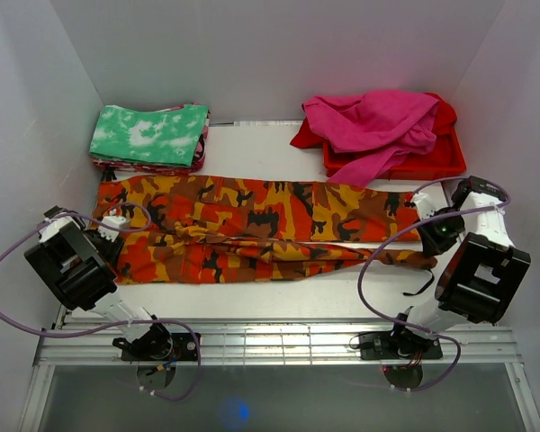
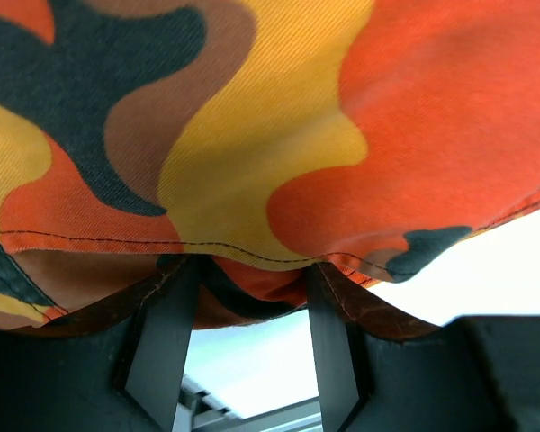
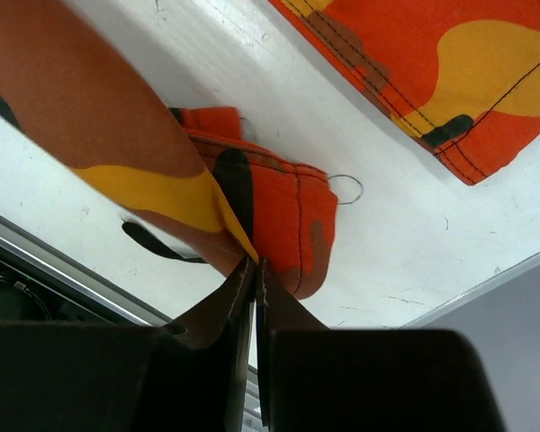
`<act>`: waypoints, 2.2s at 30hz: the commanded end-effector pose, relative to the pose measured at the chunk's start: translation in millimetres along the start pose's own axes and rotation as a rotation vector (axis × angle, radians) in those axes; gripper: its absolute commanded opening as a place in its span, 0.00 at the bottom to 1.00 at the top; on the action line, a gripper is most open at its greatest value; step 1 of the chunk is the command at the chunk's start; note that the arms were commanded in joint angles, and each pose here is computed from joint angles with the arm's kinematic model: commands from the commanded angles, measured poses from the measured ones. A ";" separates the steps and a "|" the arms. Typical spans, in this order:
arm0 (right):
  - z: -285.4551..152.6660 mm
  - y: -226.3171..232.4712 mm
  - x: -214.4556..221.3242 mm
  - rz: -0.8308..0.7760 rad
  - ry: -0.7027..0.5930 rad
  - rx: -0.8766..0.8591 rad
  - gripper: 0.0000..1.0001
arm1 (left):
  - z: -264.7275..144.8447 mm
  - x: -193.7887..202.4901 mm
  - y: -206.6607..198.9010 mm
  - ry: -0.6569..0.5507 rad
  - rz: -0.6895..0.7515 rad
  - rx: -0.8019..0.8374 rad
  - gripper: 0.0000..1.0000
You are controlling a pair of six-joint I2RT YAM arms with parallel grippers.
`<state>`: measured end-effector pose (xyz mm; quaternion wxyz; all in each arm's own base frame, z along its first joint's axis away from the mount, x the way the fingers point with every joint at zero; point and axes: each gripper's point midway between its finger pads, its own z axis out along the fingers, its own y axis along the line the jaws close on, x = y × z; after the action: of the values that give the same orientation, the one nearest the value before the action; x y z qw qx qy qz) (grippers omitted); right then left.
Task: Fold and stack the trousers
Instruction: Flatten the trousers out
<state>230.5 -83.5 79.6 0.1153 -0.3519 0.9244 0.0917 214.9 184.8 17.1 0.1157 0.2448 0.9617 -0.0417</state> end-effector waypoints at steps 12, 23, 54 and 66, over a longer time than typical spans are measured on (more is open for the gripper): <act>-4.6 -28.8 34.3 0.033 0.144 0.009 0.34 | -11.0 24.6 43.3 0.111 0.234 -0.173 0.65; -39.7 15.7 -6.6 -0.060 -0.098 -0.004 0.84 | -43.5 -14.6 0.4 -0.096 0.220 -0.117 0.96; -18.5 45.2 -31.5 -0.126 -0.192 -0.089 0.08 | 0.8 -20.9 -28.3 -0.067 0.056 0.043 0.84; -0.2 4.7 -79.7 0.452 -0.324 -0.397 0.51 | 5.4 -24.2 -18.1 -0.062 0.028 0.044 0.85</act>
<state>257.3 -19.7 88.8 0.1421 -0.2443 0.9061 0.3149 224.5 152.6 23.5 0.1426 0.2630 0.9514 -0.0730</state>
